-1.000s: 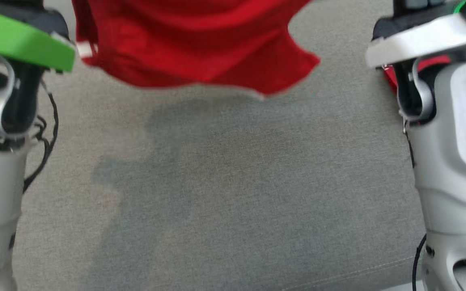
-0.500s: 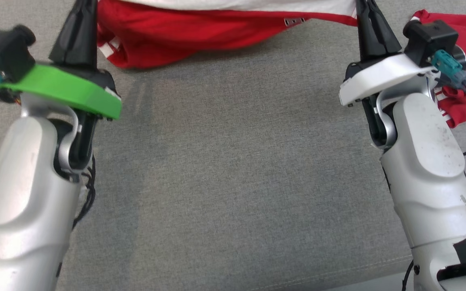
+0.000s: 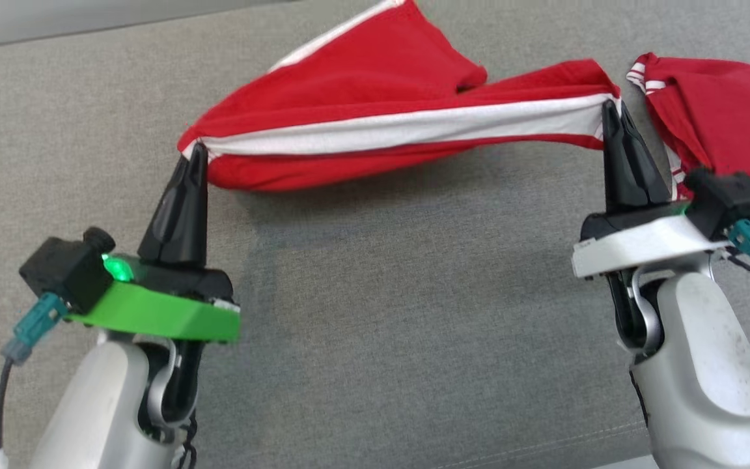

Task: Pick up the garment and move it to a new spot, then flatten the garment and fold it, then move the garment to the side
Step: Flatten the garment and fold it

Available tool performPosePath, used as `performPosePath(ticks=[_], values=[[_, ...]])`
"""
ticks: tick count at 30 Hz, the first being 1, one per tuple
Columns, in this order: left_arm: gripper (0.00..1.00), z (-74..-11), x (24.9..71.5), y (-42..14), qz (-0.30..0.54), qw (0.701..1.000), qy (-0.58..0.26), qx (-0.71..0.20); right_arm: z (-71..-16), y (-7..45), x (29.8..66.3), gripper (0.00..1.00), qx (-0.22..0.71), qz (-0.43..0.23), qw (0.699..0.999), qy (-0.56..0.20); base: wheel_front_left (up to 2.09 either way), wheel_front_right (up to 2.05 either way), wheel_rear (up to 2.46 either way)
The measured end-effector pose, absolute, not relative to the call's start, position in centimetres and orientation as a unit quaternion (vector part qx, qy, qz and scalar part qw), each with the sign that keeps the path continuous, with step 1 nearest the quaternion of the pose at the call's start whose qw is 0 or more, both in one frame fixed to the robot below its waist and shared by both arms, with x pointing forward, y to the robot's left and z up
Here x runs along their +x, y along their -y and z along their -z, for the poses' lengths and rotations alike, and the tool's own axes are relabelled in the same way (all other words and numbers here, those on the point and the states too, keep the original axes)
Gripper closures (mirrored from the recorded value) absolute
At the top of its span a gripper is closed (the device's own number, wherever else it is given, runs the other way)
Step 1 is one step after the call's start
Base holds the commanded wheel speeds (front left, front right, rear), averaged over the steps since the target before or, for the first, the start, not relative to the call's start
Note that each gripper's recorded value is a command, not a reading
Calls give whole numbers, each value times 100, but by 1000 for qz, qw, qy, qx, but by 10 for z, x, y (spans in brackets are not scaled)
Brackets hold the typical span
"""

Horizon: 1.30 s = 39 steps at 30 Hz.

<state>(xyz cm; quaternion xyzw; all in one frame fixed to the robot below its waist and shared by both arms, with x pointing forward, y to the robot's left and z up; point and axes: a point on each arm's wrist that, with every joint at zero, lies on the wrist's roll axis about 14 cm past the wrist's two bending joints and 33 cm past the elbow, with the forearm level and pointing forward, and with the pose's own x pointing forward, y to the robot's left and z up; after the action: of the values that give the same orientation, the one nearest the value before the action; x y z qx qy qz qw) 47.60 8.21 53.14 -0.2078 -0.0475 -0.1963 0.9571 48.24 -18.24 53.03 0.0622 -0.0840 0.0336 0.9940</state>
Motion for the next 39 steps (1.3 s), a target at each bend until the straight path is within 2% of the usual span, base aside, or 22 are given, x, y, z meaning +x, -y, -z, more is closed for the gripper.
performPosePath(ticks=[10, 16, 21, 39], values=[[100, -553, 397, -74, 193, 950, 41, -244, -549, 197, 405, 100, 72, -9, 992, 105, 0, 0, 0], [100, -530, 376, -63, 183, 945, -18, -270, -537, 206, 393, 100, 71, 4, 995, 70, 0, 0, 0], [100, -500, 372, -55, 169, 940, -70, -287, -513, 199, 409, 100, 69, -5, 997, 26, 0, 0, 0], [100, -432, 444, -95, 62, 942, -128, -305, -459, 132, 540, 100, 21, -109, 991, -70, 0, 0, 0]])
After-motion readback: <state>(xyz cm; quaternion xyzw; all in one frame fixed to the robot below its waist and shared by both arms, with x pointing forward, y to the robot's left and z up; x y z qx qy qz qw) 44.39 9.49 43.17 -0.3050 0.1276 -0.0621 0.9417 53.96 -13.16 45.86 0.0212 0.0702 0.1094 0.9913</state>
